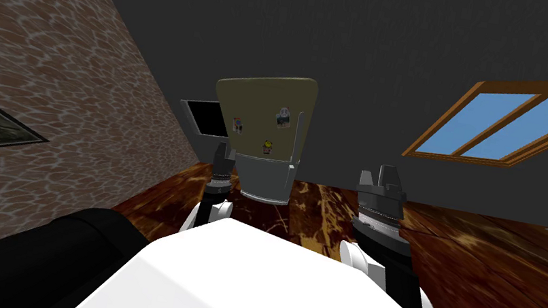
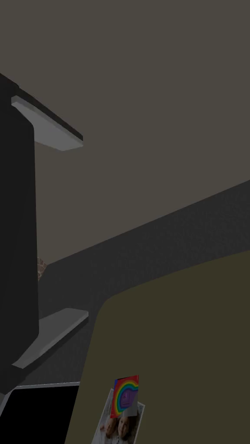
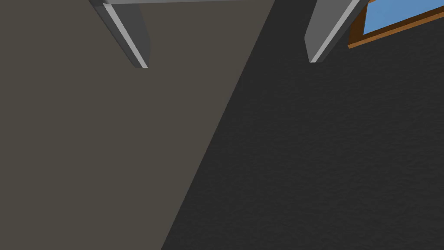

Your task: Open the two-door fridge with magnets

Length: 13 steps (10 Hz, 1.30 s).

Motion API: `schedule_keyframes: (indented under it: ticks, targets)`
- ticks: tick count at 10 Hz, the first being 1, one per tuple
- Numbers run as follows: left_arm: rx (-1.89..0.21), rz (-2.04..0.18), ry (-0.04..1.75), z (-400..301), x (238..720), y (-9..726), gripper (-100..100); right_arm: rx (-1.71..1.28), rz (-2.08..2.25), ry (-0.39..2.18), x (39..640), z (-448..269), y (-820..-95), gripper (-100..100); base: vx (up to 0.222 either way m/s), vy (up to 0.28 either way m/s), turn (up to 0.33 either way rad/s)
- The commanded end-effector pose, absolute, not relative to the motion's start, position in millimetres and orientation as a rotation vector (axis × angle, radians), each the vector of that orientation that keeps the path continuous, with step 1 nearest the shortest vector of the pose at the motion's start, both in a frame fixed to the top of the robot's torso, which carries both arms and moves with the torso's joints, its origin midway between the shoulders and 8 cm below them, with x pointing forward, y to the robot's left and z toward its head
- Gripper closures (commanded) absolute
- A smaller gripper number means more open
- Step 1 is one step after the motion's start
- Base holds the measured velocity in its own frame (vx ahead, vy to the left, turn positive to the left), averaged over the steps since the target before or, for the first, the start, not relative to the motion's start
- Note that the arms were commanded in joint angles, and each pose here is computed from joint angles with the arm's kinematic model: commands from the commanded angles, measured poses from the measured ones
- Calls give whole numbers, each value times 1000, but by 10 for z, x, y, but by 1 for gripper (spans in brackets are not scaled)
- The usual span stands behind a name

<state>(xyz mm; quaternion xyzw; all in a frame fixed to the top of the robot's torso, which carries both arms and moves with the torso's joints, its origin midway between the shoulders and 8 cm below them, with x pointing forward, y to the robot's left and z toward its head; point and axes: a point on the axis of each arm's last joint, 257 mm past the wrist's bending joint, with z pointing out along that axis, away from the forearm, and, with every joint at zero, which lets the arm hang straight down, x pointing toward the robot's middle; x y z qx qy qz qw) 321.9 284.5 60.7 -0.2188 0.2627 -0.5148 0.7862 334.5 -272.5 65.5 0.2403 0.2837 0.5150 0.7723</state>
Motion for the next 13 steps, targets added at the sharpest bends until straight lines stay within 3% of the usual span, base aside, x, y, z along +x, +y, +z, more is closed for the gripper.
schedule_keyframes:
  ticks: [1,9,10,13]
  targets:
    - [-472,-1110,566,607,3219,2845,0,521,1116,615,3345,655,-2725,0,0,0,0]
    - [-471,-1110,566,609,3218,2845,0,520,1116,615,3344,657,-2724,0,0,0,0]
    - [-436,-1114,605,585,3247,2790,-100,520,1116,615,3344,657,-2724,0,25,-20,-2]
    - [-380,-1119,679,489,3321,2713,-100,521,1116,615,3346,654,-2725,0,52,-55,-1]
